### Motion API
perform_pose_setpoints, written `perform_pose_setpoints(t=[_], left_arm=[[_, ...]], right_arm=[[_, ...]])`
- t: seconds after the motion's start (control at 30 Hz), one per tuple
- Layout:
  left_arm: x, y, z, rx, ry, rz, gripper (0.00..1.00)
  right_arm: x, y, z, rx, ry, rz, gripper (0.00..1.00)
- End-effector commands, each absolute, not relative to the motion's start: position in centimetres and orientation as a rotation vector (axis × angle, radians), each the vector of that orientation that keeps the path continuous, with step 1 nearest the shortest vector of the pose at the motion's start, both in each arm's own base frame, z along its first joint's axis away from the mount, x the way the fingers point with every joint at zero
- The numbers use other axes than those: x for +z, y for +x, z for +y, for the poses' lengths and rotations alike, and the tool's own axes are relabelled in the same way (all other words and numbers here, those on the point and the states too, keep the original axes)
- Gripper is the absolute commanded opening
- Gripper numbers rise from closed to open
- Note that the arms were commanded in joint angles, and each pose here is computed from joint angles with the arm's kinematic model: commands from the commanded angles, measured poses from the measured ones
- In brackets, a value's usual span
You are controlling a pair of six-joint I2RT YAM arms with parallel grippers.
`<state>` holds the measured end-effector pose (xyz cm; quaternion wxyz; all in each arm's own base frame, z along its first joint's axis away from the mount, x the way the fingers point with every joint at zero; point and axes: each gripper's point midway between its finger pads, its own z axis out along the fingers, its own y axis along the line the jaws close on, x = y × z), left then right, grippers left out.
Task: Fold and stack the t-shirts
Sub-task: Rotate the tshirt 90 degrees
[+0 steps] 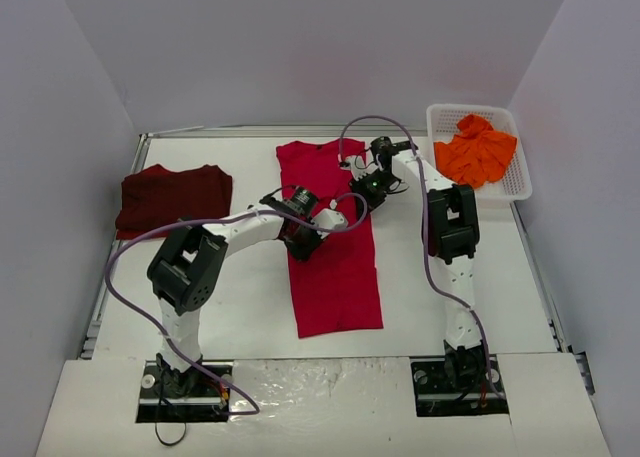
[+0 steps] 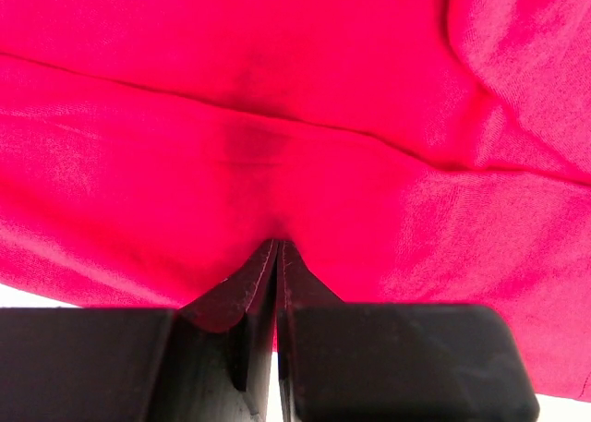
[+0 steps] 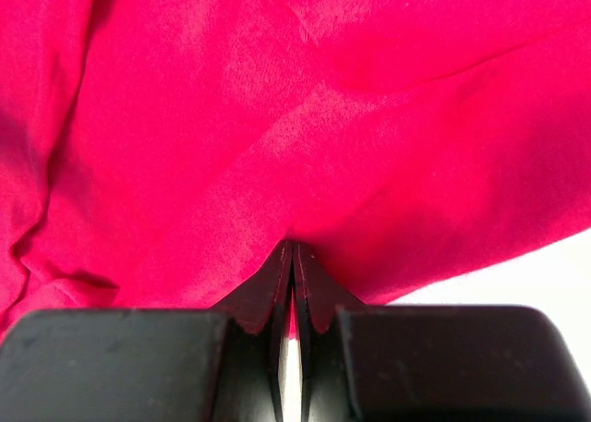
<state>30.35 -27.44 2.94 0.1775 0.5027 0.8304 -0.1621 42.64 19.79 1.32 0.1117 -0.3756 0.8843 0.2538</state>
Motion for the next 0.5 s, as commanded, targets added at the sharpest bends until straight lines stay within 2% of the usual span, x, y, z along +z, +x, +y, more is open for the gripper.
perform_pose_setpoints(t=[0.0,0.23,0.47], left_arm=[[2.8,31.3,-27.8,-0.423,1.419,2.341,0.02],[1.7,32.3,-27.5,-0.402,1.406,2.387,0.02],[2.0,35.3,-26.1,-0.341,1.283,2.475,0.03]], right_arm=[[-0.1,42.2,19.7,0.768,-1.108,2.645,0.00],[-1.6,43.4,19.9,0.750,-1.094,2.658,0.00],[-2.7,45.1,20.0,0.708,-1.088,2.652,0.00]])
